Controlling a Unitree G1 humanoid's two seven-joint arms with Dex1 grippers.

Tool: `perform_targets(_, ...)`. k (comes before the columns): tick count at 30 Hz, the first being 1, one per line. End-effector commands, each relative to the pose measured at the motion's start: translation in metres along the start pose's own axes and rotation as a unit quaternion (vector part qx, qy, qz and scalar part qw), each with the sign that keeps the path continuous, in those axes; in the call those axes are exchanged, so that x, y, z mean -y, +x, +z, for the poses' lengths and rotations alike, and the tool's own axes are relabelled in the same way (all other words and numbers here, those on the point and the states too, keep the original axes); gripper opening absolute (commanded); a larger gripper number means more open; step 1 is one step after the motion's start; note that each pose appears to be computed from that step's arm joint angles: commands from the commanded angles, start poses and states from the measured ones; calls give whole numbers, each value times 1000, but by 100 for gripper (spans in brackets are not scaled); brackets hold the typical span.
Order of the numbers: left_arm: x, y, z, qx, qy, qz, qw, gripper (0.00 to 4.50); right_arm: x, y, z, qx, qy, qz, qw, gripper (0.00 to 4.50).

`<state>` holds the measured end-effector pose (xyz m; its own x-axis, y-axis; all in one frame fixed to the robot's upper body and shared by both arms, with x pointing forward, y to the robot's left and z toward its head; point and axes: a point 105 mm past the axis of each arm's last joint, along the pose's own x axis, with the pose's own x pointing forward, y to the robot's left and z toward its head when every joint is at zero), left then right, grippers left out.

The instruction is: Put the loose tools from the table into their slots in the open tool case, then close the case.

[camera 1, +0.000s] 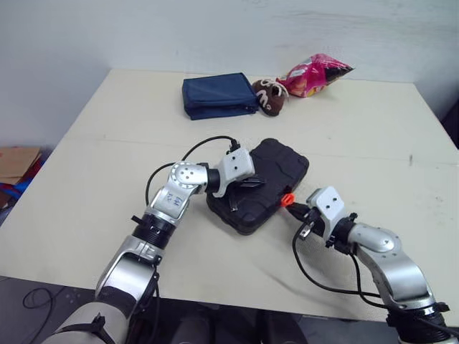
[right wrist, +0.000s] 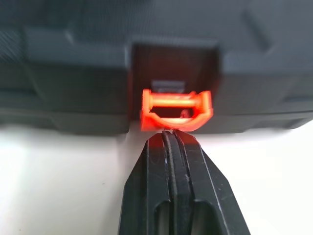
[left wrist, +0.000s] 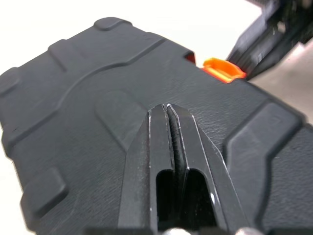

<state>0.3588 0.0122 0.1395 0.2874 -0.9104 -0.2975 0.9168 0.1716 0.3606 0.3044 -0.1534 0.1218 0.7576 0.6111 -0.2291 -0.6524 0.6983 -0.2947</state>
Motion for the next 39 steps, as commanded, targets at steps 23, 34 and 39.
perform_targets(23, -55, -210, -47, -59, 0, 206, 977, 446, 75, -162, 23, -79, -177, -60, 979, 305)
perform_targets(34, -61, -237, -64, -102, 21, 222, 969, 450, 79, -195, -3, -83, -159, -90, 980, 448)
perform_targets(39, -63, -226, -60, -82, 30, 217, 972, 450, 73, -181, -9, -69, -149, -89, 982, 448)
